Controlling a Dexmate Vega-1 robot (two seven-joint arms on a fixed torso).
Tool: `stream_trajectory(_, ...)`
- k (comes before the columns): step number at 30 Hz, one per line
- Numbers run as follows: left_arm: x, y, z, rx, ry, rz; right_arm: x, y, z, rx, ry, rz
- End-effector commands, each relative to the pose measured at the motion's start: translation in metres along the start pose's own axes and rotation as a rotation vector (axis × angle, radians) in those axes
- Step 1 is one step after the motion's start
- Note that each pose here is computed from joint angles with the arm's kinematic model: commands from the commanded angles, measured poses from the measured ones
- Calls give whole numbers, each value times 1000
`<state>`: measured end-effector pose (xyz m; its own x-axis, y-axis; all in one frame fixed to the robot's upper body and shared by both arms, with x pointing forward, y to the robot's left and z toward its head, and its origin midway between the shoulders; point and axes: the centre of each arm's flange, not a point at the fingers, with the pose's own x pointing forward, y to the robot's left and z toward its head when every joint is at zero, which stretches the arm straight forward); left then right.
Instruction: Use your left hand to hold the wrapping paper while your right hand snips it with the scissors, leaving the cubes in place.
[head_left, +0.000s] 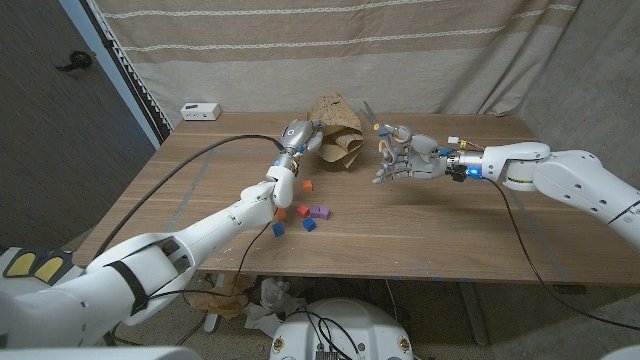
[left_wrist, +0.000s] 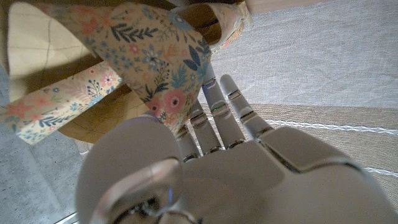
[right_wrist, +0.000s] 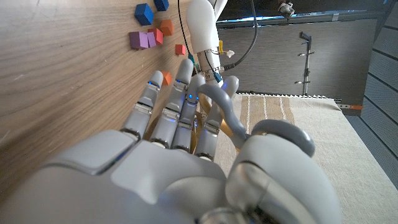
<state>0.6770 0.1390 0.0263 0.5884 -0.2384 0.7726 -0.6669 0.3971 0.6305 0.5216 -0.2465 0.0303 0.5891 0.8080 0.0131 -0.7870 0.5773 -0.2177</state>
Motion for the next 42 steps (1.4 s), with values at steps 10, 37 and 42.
stream_trajectory(10, 5, -3, 14, -45, -37, 11, -1, 5, -3, -4, 69, 33)
stream_trajectory(37, -11, 0, 20, -73, -72, -3, 1, 0, -12, 5, 115, 36)
stream_trajectory(42, -14, 1, 20, -70, -75, -4, 2, -1, -11, 7, 117, 33)
